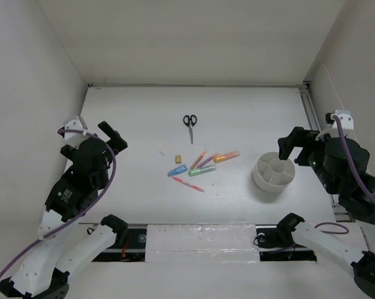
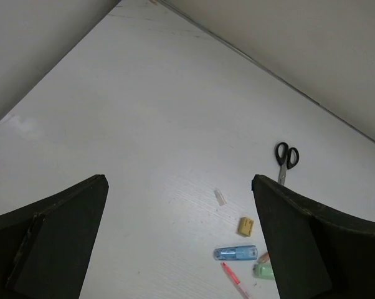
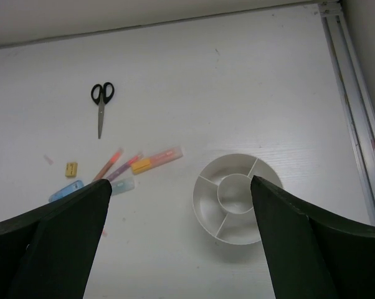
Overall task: Sort the stationery into containers
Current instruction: Pick up the pen cap from the center of the board.
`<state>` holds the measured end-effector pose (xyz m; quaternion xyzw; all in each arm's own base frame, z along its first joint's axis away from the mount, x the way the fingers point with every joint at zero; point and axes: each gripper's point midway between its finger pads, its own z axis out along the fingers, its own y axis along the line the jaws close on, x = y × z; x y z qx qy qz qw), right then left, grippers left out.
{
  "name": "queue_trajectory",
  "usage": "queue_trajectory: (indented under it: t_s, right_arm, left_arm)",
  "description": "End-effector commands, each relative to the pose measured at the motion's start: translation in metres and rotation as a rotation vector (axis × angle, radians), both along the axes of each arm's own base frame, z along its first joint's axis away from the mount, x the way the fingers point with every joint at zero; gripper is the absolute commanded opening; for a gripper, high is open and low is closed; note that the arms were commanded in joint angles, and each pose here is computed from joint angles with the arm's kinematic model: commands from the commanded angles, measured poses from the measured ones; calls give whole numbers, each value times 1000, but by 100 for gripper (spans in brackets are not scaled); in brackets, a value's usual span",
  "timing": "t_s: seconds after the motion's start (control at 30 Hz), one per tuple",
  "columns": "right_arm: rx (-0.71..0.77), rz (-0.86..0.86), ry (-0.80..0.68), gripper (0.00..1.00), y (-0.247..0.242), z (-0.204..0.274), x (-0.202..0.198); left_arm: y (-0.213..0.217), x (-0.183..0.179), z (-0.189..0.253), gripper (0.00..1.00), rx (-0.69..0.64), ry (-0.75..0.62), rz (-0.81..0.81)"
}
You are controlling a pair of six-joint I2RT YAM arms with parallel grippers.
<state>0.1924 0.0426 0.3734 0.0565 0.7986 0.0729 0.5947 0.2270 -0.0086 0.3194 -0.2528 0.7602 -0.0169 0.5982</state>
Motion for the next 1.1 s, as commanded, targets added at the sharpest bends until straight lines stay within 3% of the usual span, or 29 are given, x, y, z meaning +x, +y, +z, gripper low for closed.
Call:
queue_trajectory:
  t_s: [0.0, 0.17, 0.3, 0.5, 0.53, 0.67, 0.87, 1.07]
  right_arm:
    - [0, -34, -32, 100, -1, 7, 9]
    - [8, -32, -54, 100, -3, 14, 7]
    - [-28, -9, -28, 100, 2, 10, 11]
    - [-58, 271, 91, 100, 62, -25, 17]
    - [-52, 333, 119, 100, 77, -35, 17]
    - [-31, 457, 145, 100, 110, -52, 17]
    - [-1, 618, 174, 100, 157, -69, 9]
    - [13, 727, 149, 98, 177, -68, -12]
  left_arm:
    - [1, 4, 8, 100, 1, -35, 10]
    - [-1, 3, 11, 100, -12, -49, 0]
    - [-26, 14, 2, 100, -17, -11, -118]
    - [-65, 35, -34, 100, -114, 96, -199]
    - [-83, 38, -34, 100, -152, 102, -279]
    - [-112, 52, -78, 100, -252, 224, -296]
    - [-138, 82, -154, 100, -233, 464, -228]
    - [-139, 103, -197, 100, -218, 556, -104]
